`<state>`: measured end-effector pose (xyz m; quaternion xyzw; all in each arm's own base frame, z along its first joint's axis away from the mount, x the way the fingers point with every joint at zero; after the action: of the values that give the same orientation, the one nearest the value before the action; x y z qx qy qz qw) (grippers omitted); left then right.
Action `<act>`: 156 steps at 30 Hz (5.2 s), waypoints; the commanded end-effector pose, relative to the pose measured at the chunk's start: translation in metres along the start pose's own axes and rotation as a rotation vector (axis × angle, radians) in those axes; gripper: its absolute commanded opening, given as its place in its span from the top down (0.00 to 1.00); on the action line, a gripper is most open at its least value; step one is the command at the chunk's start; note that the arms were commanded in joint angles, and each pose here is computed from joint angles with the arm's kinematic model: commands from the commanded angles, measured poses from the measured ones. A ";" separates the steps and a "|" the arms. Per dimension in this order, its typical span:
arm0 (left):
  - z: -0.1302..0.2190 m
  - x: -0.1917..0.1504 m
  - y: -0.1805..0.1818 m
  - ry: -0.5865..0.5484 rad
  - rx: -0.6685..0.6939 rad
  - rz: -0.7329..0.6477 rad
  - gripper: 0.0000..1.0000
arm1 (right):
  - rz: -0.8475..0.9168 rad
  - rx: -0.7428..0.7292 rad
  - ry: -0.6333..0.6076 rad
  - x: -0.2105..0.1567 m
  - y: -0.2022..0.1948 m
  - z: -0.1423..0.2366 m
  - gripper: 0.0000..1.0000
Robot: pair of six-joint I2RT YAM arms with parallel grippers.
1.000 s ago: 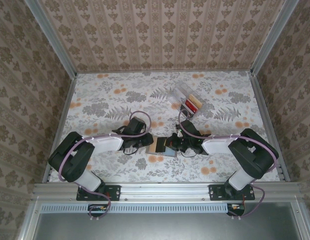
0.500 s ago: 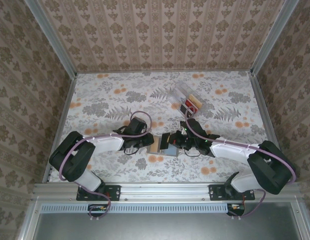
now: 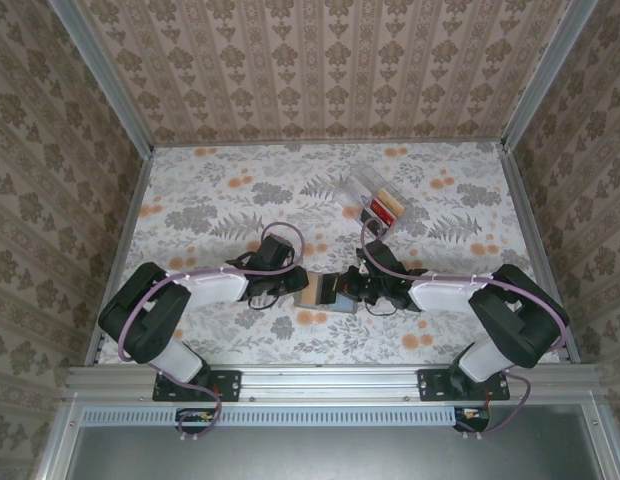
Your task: Put the credit cards into the card holder
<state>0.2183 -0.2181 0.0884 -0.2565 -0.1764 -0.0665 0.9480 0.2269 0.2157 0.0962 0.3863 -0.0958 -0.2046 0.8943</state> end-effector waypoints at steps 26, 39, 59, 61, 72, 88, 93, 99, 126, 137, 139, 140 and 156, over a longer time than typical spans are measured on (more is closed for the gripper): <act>0.002 -0.001 -0.005 0.019 -0.004 0.004 0.63 | 0.015 0.033 0.143 0.000 0.019 -0.043 1.00; 0.006 -0.003 0.001 0.007 0.053 0.009 0.63 | 0.068 -0.067 0.056 0.003 0.021 -0.015 0.71; 0.020 0.009 -0.007 -0.051 0.038 -0.022 0.58 | 0.244 -0.206 -0.346 0.093 0.062 0.117 0.35; 0.022 0.011 -0.008 -0.061 0.038 -0.028 0.54 | 0.231 -0.221 -0.401 0.117 0.062 0.134 0.30; 0.045 0.025 -0.014 -0.159 0.052 -0.062 0.30 | 0.091 -0.163 -0.391 0.240 0.041 0.142 0.20; 0.053 0.027 -0.005 -0.187 0.063 -0.027 0.25 | 0.068 -0.026 -0.144 0.273 0.031 0.084 0.21; 0.051 0.027 -0.004 -0.180 0.056 -0.021 0.25 | 0.082 0.024 -0.083 0.252 0.035 0.084 0.21; 0.049 0.027 -0.005 -0.171 0.047 -0.022 0.25 | 0.092 0.036 -0.038 0.224 0.038 0.080 0.22; 0.064 0.022 0.013 -0.228 0.119 0.031 0.23 | 0.567 -0.741 -0.245 0.129 0.108 0.039 0.52; 0.081 0.011 0.029 -0.296 0.165 0.082 0.21 | 0.679 -0.969 -0.265 0.124 0.101 -0.011 0.58; 0.082 0.010 0.031 -0.301 0.167 0.085 0.21 | 0.696 -1.004 -0.268 0.123 0.098 -0.016 0.58; 0.082 0.010 0.032 -0.302 0.170 0.086 0.21 | 0.699 -1.021 -0.272 0.124 0.096 -0.017 0.57; 0.080 0.010 0.032 -0.290 0.161 0.091 0.20 | 0.839 -1.246 -0.362 0.123 0.080 -0.041 0.56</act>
<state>0.2115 -0.1538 0.1444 -0.1989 -0.3088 0.0175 0.9299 0.3734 0.2410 0.1279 -0.2321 -0.2311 0.0595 0.9430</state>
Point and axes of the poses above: each hand's point on the last joint's axis, 136 mm out from that joint toward the fingers, its own z axis back along the fingers, its own y axis along the line the jaws close on, x = y × z, the point moved 8 cm from there along z, back along the fingers, and after that the axes turned 11 degrees about -z, right-handed, at the moved point
